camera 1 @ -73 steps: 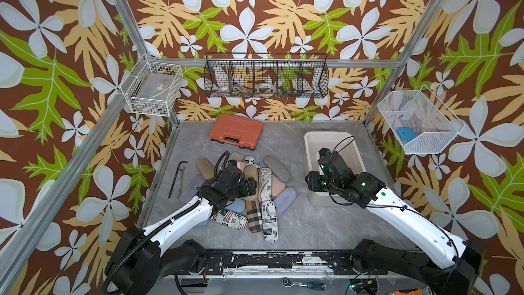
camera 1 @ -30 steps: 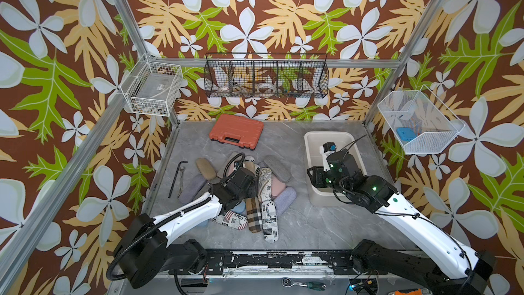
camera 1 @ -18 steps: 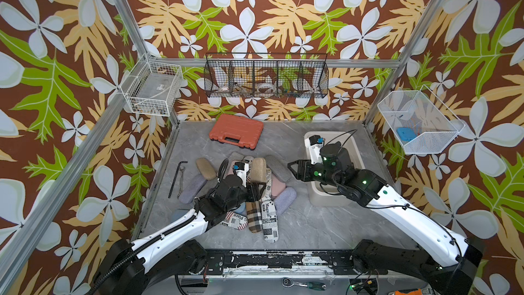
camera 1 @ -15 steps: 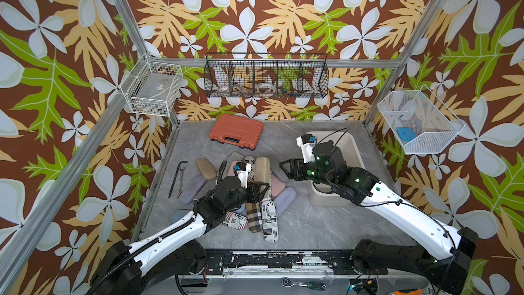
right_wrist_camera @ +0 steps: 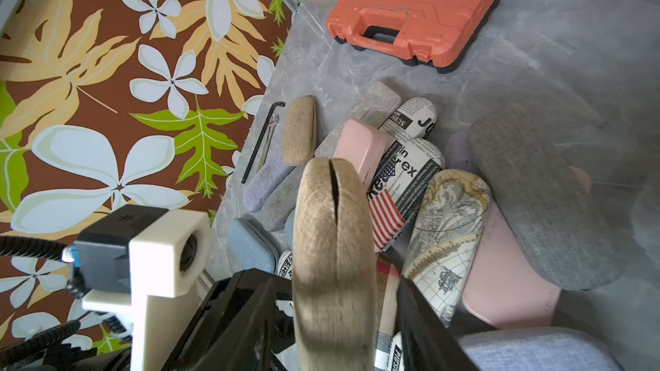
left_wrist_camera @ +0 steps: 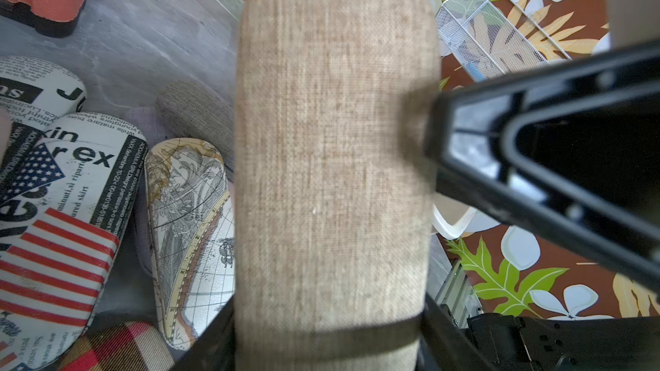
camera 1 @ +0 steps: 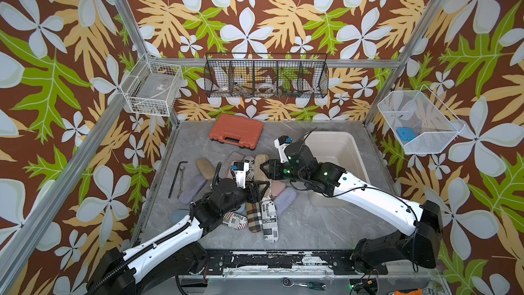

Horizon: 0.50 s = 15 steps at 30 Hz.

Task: Put the glasses cases into the storage boxes
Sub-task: Place the glasses case in the storage box.

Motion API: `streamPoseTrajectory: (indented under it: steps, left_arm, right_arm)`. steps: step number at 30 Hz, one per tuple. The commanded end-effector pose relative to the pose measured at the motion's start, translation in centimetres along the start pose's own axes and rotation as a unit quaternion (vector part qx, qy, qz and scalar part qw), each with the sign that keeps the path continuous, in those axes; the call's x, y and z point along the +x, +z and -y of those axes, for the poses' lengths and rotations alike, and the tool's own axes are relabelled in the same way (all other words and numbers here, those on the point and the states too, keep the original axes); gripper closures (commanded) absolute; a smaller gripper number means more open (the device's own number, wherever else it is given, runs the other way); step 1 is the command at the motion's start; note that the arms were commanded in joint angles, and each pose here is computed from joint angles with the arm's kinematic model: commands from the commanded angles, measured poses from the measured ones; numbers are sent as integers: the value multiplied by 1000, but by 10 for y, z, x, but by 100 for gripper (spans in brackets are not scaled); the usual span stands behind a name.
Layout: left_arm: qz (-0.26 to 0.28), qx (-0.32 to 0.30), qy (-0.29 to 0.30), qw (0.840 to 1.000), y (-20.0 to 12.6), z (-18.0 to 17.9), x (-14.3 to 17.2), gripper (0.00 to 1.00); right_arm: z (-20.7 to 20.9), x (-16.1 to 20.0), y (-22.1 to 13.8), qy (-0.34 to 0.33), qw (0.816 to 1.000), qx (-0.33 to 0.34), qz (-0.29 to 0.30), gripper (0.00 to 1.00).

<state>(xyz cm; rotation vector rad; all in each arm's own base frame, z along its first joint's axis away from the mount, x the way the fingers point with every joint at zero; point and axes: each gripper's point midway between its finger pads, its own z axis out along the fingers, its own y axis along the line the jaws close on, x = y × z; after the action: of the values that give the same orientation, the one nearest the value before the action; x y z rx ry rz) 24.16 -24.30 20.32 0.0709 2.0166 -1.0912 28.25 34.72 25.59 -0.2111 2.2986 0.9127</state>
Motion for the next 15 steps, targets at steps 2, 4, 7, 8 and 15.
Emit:
streamPoseTrajectory:
  steps: [2,4,7,8,15]
  left_arm:
    - [27,14,1,1000,-3,7,-11,54]
    - [29,13,-1,999,-4,6,-11,54]
    - [31,17,-3,999,-5,7,-12,54]
    - [33,17,-4,999,-5,7,-12,54]
    - [39,23,-3,999,-7,8,-12,54]
  right_arm:
    - [-11,-4,5,8,1000,-20,11,55]
    - [-13,-2,7,7,1000,-20,7,61]
    - [-12,0,9,1,1000,-15,2,62]
    - [-11,1,10,0,1000,-12,0,63]
    - [-18,0,12,-4,1000,-25,-4,60]
